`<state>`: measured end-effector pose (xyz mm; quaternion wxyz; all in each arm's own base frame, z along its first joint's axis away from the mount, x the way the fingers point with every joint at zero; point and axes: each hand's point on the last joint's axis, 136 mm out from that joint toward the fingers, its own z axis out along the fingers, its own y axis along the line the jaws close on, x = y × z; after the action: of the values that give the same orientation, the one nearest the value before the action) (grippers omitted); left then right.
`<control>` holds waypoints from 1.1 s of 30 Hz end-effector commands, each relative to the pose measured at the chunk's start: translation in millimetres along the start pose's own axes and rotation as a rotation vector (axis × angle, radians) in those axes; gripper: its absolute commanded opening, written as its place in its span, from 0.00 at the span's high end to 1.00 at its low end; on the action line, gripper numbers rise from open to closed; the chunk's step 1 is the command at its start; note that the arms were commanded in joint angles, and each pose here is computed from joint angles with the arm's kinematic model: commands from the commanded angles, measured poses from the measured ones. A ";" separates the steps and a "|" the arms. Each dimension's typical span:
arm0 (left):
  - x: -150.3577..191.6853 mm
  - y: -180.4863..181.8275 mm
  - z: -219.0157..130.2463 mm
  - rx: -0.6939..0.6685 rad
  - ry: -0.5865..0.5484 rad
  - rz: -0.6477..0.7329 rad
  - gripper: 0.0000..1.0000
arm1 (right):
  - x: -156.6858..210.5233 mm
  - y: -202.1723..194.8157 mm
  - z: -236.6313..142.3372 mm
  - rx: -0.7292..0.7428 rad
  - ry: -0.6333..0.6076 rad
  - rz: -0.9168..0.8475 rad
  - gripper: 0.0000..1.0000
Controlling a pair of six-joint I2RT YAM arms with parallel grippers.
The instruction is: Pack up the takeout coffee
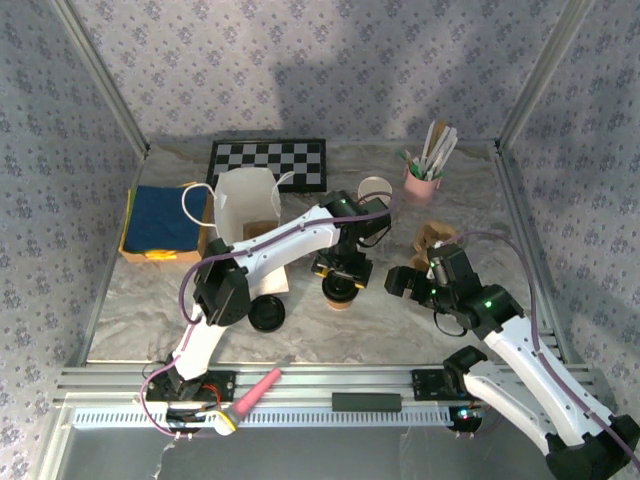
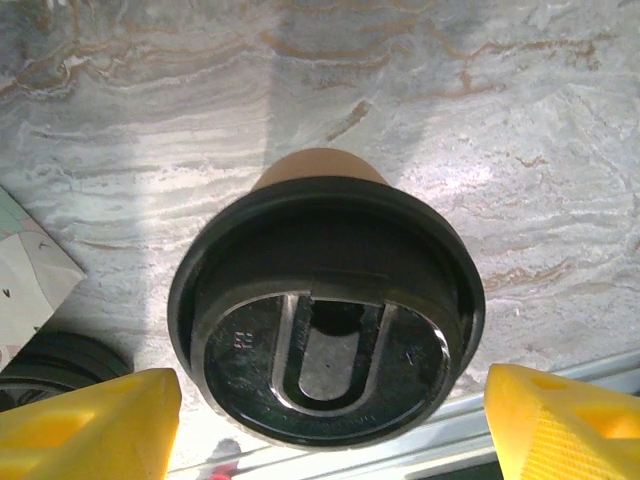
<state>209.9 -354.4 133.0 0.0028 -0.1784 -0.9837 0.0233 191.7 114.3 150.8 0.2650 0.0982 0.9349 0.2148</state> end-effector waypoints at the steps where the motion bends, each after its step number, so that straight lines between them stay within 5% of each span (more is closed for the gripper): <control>1: 1.4 6.8 -17.9 0.000 -0.067 0.013 0.21 | -0.8 -0.2 -0.6 0.004 -0.007 0.005 0.00; 33: 7.6 -1.9 -6.9 0.033 -0.121 0.061 0.23 | -0.5 -1.9 2.5 0.016 0.004 0.005 0.00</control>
<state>207.2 -353.8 129.0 -0.0438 -0.1922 -0.9793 0.0459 192.5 114.6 148.4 0.2608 0.0986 0.9368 0.2115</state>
